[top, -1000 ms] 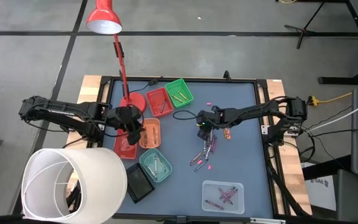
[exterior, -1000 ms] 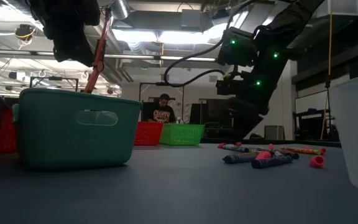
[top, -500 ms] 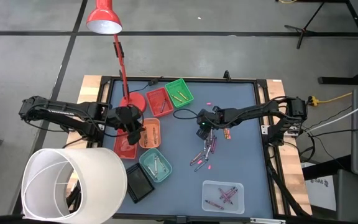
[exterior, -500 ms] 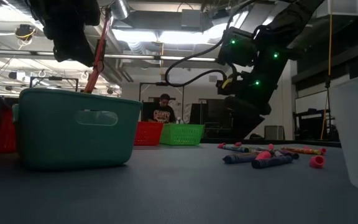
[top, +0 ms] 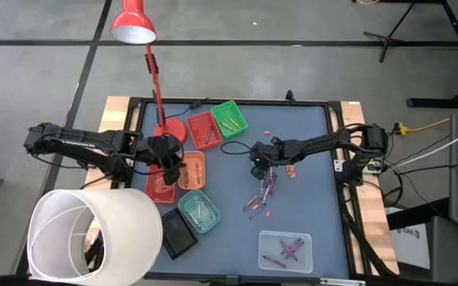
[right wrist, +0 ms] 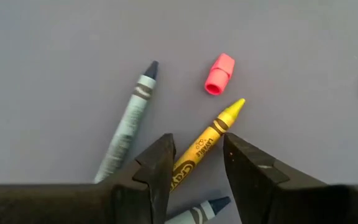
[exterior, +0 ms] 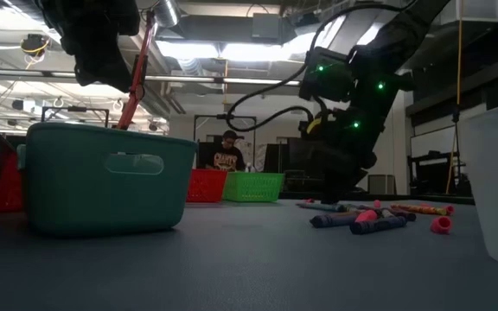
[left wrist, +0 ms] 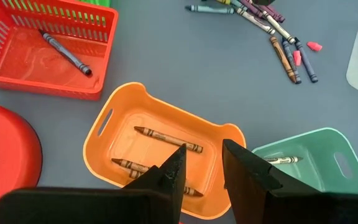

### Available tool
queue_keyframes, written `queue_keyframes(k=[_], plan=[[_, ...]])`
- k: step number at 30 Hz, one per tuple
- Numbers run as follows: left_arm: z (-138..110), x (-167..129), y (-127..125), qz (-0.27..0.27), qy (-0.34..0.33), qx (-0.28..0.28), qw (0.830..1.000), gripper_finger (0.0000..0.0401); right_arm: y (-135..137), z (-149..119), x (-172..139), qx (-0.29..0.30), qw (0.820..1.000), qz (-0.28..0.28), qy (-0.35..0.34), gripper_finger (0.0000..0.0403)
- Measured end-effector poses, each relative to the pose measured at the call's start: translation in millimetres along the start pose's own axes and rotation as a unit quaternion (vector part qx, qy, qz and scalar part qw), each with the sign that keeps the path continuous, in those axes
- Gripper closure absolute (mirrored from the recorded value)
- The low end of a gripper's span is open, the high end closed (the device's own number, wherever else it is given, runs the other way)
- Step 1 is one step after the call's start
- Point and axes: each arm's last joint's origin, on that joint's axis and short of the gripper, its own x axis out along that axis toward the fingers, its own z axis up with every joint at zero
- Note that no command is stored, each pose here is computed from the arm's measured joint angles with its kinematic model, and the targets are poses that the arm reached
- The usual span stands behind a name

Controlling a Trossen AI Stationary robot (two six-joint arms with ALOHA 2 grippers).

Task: Sort crayons
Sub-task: Put the yellow crayon into the green basket

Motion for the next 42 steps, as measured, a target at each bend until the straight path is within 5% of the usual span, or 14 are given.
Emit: queue_keyframes(k=[9,18,25,37,42], plan=[[0.6,0.0,0.3,0.008,-0.007,-0.001,1.000,0.0312,0.3,-1.1,2.6,-0.001,1.000,0.000,0.005,0.0265],[6.4,7.6,-2.6,0.024,-0.034,0.005,0.999,0.0312,0.8,-1.7,3.4,-0.003,1.000,0.006,0.007,0.0341],[13.1,36.7,-12.0,0.025,-0.033,0.059,0.997,0.0312,0.6,-2.0,3.5,-0.004,1.000,0.004,0.007,0.0385],[16.5,95.7,-24.8,0.020,-0.028,0.152,0.988,0.0312,4.3,11.9,-6.1,-0.036,0.999,0.022,0.019,0.0385],[18.5,111.8,-30.6,-0.029,-0.035,0.184,0.982,0.0313,7.9,27.4,-17.1,-0.051,0.998,0.027,0.018,0.0384]])
